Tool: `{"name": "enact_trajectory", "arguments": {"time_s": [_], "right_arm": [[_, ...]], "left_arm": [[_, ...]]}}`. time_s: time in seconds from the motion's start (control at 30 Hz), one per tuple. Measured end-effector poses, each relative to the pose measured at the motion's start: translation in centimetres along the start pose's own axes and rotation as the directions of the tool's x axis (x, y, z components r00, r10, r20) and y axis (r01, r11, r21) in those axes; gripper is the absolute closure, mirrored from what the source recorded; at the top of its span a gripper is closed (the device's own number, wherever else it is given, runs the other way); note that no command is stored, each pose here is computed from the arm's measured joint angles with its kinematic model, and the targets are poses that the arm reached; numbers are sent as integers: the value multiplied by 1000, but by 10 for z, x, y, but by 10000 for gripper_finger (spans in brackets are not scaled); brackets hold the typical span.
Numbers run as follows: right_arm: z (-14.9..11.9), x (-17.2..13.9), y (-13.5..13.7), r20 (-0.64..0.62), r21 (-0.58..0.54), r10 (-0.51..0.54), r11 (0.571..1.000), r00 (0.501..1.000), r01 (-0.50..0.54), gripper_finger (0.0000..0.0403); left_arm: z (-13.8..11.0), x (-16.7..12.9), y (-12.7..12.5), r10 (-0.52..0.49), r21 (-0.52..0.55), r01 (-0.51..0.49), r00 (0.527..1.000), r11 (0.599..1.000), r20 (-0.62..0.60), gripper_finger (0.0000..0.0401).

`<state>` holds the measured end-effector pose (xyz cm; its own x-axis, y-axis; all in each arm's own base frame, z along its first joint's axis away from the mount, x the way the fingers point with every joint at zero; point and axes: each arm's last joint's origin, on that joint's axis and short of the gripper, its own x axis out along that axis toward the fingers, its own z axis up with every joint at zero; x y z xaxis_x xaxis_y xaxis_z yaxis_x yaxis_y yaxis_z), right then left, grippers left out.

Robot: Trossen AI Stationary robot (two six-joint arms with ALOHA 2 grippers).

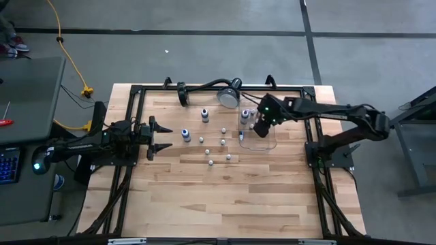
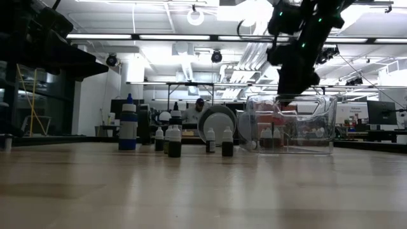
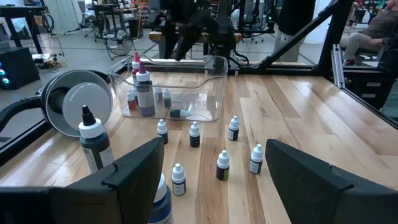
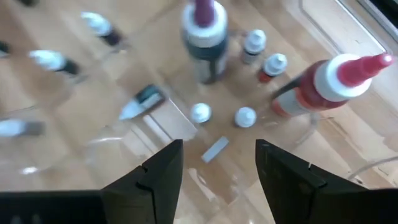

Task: Pick & Place food coloring
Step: Put the big blue food coloring bottle into the transparent bin

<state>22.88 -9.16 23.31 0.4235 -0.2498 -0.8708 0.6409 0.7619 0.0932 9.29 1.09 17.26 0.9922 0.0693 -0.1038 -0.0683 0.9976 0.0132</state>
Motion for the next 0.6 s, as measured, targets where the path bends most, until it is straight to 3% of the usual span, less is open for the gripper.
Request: {"name": "enact_trajectory", "arguments": {"time_s": [0.33, 0.6], "right_arm": [[9, -48, 31, 41, -126, 116, 986, 992, -110, 214], [17, -77, 66, 78, -305, 215, 935, 973, -182, 217]], "left_arm": [[0, 0, 0, 0, 0, 0, 1000, 1000, 0, 123], [0, 0, 0, 0, 0, 0, 1000, 1000, 0, 123]]}}
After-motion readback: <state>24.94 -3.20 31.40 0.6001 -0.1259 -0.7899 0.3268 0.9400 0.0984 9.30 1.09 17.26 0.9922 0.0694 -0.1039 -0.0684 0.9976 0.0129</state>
